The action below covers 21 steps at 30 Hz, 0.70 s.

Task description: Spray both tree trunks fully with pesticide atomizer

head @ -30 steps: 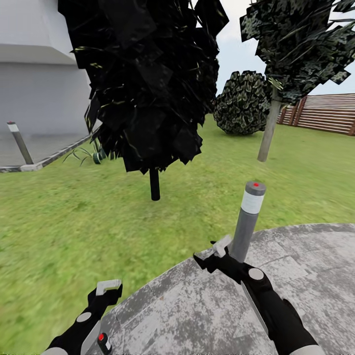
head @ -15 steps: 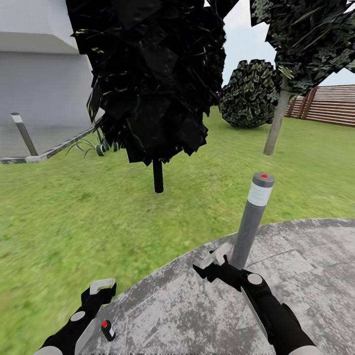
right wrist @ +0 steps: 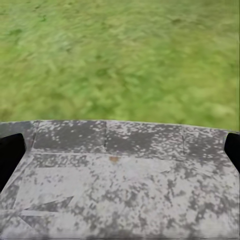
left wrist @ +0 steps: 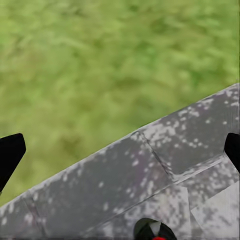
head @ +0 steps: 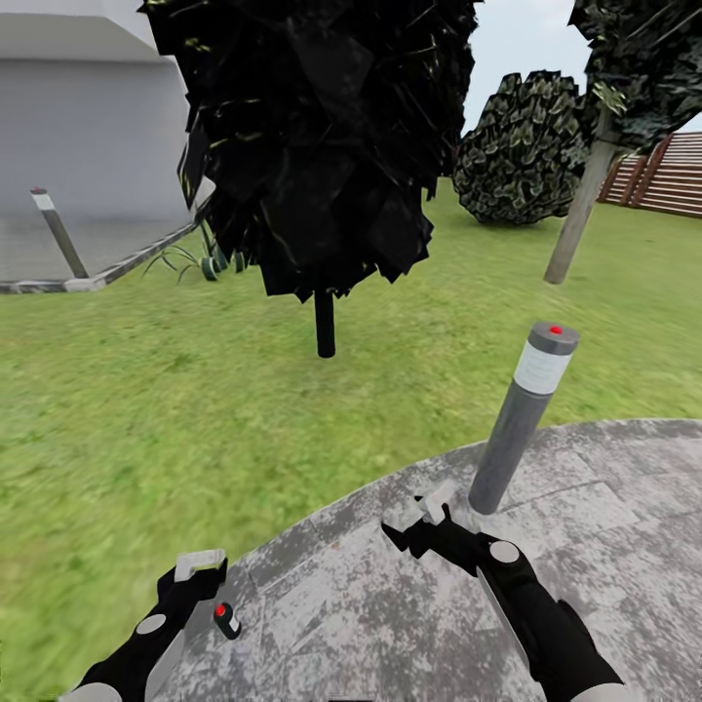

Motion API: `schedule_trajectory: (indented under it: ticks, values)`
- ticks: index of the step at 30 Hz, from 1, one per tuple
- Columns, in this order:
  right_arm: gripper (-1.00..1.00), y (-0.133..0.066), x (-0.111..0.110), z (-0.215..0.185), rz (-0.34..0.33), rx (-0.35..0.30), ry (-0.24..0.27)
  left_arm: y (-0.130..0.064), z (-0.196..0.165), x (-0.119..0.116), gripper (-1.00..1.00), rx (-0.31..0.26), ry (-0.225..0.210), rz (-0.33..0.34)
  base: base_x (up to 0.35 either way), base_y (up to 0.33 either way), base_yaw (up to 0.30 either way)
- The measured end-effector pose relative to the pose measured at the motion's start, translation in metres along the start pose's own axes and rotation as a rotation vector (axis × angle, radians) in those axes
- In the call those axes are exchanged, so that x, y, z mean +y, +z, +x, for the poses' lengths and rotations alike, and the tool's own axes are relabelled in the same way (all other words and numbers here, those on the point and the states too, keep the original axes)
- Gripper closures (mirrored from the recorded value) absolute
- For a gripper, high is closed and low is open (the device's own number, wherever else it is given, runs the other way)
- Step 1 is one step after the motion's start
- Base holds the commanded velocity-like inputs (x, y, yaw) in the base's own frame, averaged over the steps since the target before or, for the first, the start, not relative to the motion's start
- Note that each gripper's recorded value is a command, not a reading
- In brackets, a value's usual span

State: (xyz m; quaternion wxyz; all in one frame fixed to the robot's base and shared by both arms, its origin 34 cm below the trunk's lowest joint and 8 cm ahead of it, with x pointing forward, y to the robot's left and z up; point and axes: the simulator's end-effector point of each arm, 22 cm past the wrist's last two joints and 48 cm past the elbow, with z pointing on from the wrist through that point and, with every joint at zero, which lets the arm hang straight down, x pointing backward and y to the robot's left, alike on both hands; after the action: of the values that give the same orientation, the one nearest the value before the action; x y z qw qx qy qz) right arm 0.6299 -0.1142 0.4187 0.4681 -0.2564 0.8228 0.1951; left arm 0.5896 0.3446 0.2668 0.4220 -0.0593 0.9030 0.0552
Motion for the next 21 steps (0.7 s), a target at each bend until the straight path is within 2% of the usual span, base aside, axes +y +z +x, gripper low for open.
schedule_trajectory:
  ticks: [17,21]
  values:
    - [-1.0,0.019,0.002,0.051,-0.023,0.075,0.055,0.013,0.053,0.0,-1.0,0.092,0.015,-0.005,0.0,0.0,0.001]
    - [-1.0,0.02,0.003,0.055,-0.025,0.081,0.059,0.014,0.055,-0.004,-1.0,0.087,0.015,0.0,0.0,0.0,0.0]
